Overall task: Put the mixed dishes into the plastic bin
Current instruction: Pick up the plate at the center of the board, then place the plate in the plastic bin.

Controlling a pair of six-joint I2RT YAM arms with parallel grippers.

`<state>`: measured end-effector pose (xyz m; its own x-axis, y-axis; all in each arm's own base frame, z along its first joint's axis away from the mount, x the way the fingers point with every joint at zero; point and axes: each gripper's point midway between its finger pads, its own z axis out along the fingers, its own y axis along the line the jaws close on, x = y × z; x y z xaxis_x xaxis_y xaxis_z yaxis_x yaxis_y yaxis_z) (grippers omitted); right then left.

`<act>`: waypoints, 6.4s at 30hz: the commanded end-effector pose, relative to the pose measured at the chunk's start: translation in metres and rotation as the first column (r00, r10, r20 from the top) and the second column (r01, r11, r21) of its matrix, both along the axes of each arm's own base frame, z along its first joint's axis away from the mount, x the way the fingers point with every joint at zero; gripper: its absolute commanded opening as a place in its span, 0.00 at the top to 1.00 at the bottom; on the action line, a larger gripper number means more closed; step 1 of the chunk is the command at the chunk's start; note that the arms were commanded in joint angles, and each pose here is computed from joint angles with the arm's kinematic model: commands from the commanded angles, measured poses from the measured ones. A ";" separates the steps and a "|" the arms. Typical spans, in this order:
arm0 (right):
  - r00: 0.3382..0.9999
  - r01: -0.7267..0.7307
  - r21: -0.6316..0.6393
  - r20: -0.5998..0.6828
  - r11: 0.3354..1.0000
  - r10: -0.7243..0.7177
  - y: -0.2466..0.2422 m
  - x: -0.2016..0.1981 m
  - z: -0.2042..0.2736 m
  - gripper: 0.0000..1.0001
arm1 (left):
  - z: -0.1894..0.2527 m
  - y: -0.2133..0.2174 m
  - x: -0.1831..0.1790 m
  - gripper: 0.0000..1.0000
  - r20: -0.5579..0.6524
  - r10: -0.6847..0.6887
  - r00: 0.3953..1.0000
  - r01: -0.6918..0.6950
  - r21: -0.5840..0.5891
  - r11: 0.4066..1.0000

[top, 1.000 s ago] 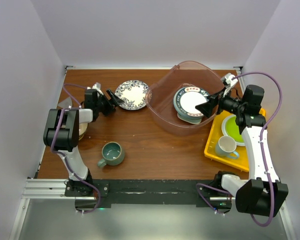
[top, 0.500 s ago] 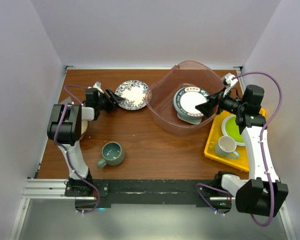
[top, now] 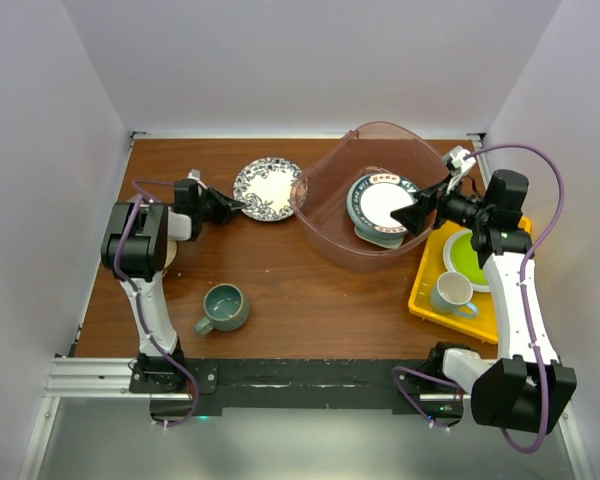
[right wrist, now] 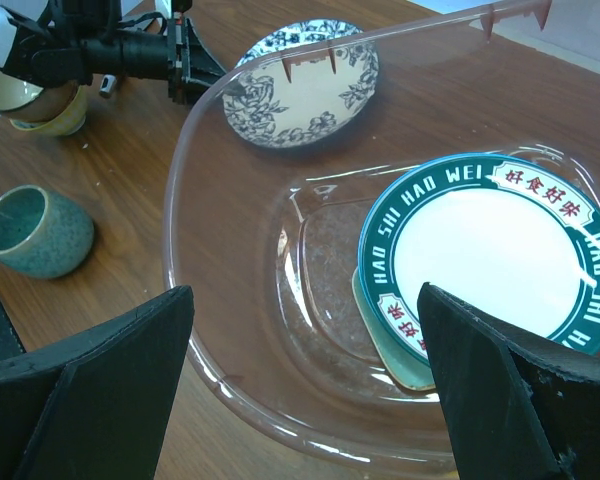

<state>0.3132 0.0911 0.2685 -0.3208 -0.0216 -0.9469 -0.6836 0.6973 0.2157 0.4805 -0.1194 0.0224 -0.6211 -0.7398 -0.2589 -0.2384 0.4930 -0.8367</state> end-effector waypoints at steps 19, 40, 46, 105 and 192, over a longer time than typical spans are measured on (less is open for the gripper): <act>0.998 -0.016 -0.001 0.066 1.000 0.016 0.001 -0.003 0.015 0.02 | 0.139 0.055 0.011 1.00 0.263 0.064 0.963 -0.064 -0.010 0.998; 0.998 -0.013 -0.002 0.064 1.000 0.013 0.001 -0.001 0.012 0.02 | 0.249 0.066 -0.020 1.00 0.472 0.042 0.881 -0.068 0.039 0.997; 0.998 -0.014 -0.001 0.061 1.000 0.014 0.001 -0.001 0.011 0.02 | 0.271 0.068 -0.037 1.00 0.517 0.053 0.854 -0.098 0.060 0.993; 0.892 -0.200 0.202 -0.367 0.959 0.264 0.124 0.017 -0.005 0.25 | 0.288 -0.105 -0.177 1.00 0.636 -0.211 0.743 0.226 0.059 0.972; 0.870 0.230 0.108 -0.469 0.967 -0.154 -0.050 0.123 -0.063 0.99 | 0.251 0.038 -0.213 0.00 0.572 -0.335 0.748 -0.274 0.727 0.630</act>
